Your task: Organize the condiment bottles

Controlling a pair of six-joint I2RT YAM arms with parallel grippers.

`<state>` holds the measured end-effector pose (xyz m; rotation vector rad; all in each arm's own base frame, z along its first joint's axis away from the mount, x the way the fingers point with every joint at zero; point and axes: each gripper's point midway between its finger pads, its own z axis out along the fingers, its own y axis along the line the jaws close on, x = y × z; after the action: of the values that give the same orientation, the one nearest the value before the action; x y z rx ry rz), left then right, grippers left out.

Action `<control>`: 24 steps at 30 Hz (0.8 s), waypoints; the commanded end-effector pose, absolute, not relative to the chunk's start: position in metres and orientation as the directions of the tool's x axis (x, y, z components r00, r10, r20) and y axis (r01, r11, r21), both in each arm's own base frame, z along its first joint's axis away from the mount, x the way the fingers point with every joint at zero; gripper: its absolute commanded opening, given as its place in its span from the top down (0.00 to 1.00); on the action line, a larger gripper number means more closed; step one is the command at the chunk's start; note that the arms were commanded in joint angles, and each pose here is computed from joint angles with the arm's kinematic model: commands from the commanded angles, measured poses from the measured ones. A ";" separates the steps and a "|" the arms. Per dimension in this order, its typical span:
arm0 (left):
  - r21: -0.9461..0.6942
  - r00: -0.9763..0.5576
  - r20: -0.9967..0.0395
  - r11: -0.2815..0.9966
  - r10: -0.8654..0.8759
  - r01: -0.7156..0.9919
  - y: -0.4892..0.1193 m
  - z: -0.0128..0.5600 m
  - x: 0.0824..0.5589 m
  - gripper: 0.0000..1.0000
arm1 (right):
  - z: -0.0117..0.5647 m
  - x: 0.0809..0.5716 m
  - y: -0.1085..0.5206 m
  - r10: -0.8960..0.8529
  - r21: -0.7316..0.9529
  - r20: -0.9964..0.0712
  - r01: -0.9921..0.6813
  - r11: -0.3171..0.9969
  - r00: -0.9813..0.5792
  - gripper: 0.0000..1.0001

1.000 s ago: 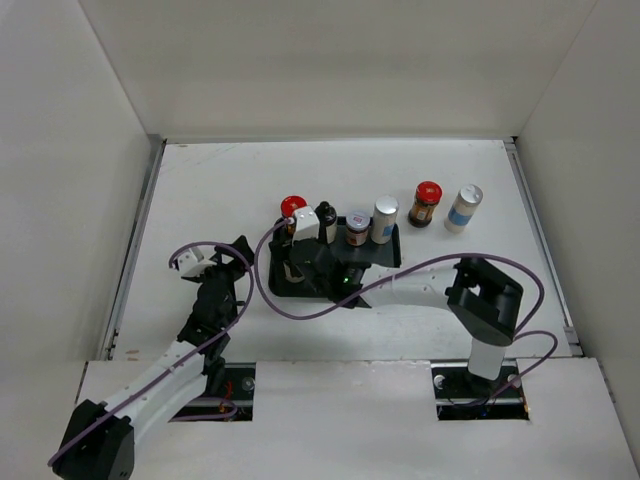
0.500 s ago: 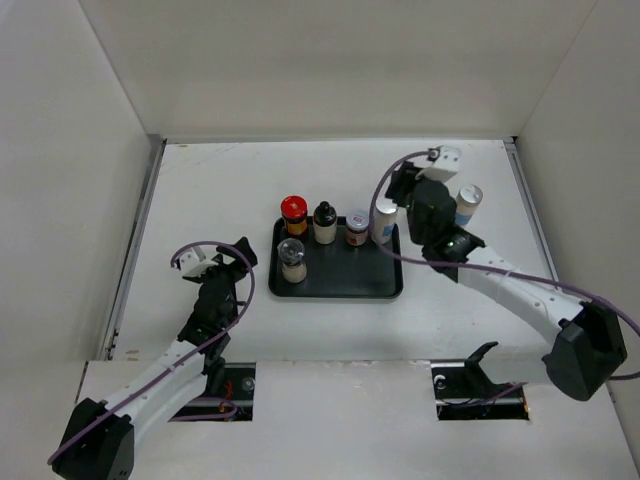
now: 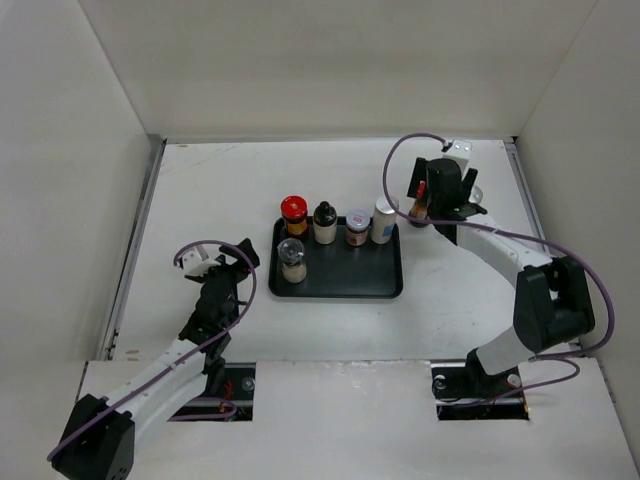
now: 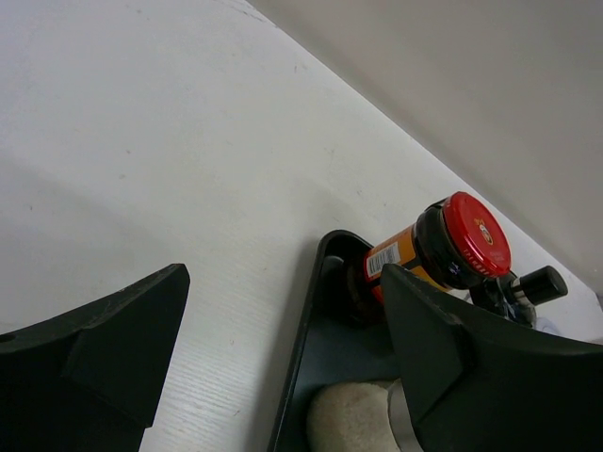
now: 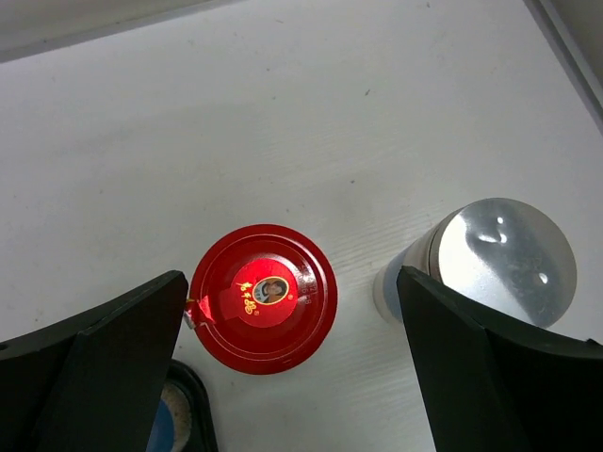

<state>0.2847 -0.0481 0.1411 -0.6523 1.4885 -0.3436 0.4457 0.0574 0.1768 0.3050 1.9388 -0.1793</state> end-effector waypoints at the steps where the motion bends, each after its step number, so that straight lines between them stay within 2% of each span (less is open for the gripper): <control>1: -0.628 0.106 -0.778 0.767 -0.619 -0.133 -0.053 0.155 0.286 0.17 | 0.188 0.459 0.070 0.146 0.065 -0.931 0.241 0.968 -0.336 0.00; 9: -0.618 0.093 -0.786 0.772 -0.611 -0.145 -0.053 0.151 0.289 0.17 | 0.154 0.470 0.077 0.158 0.074 -0.908 0.222 0.972 -0.387 0.02; 11: -0.620 0.092 -0.785 0.772 -0.613 -0.140 -0.054 0.151 0.288 0.17 | 0.149 0.473 0.077 0.157 0.072 -0.906 0.223 0.972 -0.394 0.09; 14: -0.619 0.093 -0.785 0.772 -0.612 -0.143 -0.054 0.151 0.288 0.17 | 0.156 0.478 0.074 0.173 0.090 -0.917 0.236 0.968 -0.359 0.23; 17: -0.617 0.090 -0.786 0.773 -0.611 -0.144 -0.054 0.150 0.289 0.17 | 0.187 0.477 0.069 0.189 0.122 -0.947 0.256 0.959 -0.260 0.35; 24: -0.617 0.084 -0.787 0.775 -0.611 -0.139 -0.056 0.150 0.289 0.17 | 0.304 0.435 0.079 0.164 0.161 -0.986 0.227 0.961 0.006 0.37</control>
<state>0.2854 -0.0506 0.1350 -0.6406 1.5141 -0.3397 0.4362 0.0709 0.1595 0.2223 1.9770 -0.1703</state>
